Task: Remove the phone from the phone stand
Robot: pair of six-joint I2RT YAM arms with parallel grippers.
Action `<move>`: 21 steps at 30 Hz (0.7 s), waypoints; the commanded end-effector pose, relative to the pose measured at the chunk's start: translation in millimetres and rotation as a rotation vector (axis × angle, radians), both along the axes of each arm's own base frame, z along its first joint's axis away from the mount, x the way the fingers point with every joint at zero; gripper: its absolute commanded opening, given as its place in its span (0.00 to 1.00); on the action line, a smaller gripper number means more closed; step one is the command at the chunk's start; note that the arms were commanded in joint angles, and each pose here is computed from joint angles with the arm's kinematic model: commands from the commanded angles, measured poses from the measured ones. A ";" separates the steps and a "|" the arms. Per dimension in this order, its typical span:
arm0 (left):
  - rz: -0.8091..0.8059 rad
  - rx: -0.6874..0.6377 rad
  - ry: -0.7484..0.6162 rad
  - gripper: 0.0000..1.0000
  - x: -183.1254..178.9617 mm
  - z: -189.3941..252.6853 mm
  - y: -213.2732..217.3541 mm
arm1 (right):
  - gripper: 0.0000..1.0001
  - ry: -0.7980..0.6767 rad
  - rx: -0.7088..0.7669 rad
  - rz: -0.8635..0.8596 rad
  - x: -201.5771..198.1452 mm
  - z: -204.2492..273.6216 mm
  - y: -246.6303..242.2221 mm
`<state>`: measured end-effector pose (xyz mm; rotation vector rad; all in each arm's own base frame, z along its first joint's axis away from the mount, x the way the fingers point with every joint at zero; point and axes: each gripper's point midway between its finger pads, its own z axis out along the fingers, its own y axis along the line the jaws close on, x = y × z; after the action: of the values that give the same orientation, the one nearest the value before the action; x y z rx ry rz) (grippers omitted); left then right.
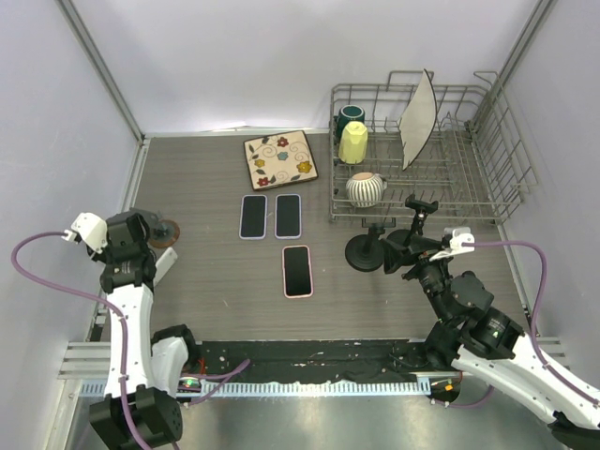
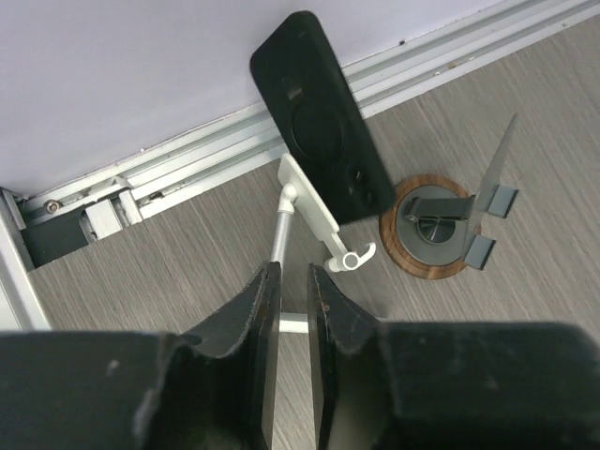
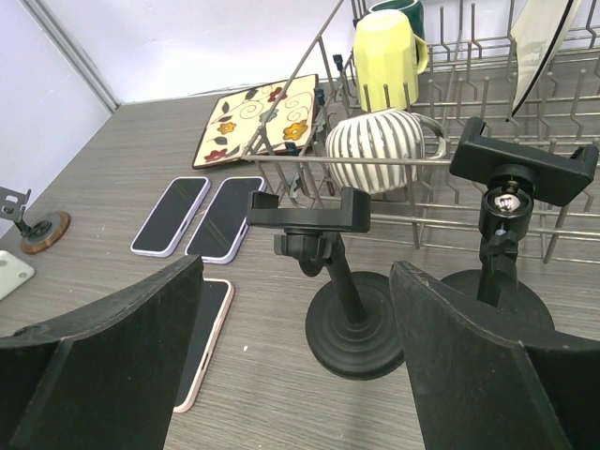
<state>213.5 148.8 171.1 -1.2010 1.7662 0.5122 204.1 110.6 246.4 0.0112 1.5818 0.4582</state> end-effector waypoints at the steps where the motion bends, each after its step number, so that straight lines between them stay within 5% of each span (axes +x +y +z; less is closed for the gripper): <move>1: -0.003 0.041 -0.038 0.19 -0.5 28.9 1.3 | 0.86 -0.020 0.032 0.010 1.1 8.6 4.3; 7: -0.017 0.041 -0.033 0.13 -1.7 31.1 -1.5 | 0.86 -0.021 0.035 0.010 0.7 9.6 3.8; 13: -0.044 0.013 -0.029 0.23 2.2 33.6 -6.6 | 0.86 -0.023 0.027 0.028 0.2 10.9 7.2; 21: -0.082 -0.034 0.015 0.66 15.0 33.2 -11.6 | 0.85 -0.014 -0.020 0.057 2.0 16.8 15.3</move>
<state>219.8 139.7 195.1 -1.1494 1.8230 0.4734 206.0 122.0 238.2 -0.0435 1.6187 0.4574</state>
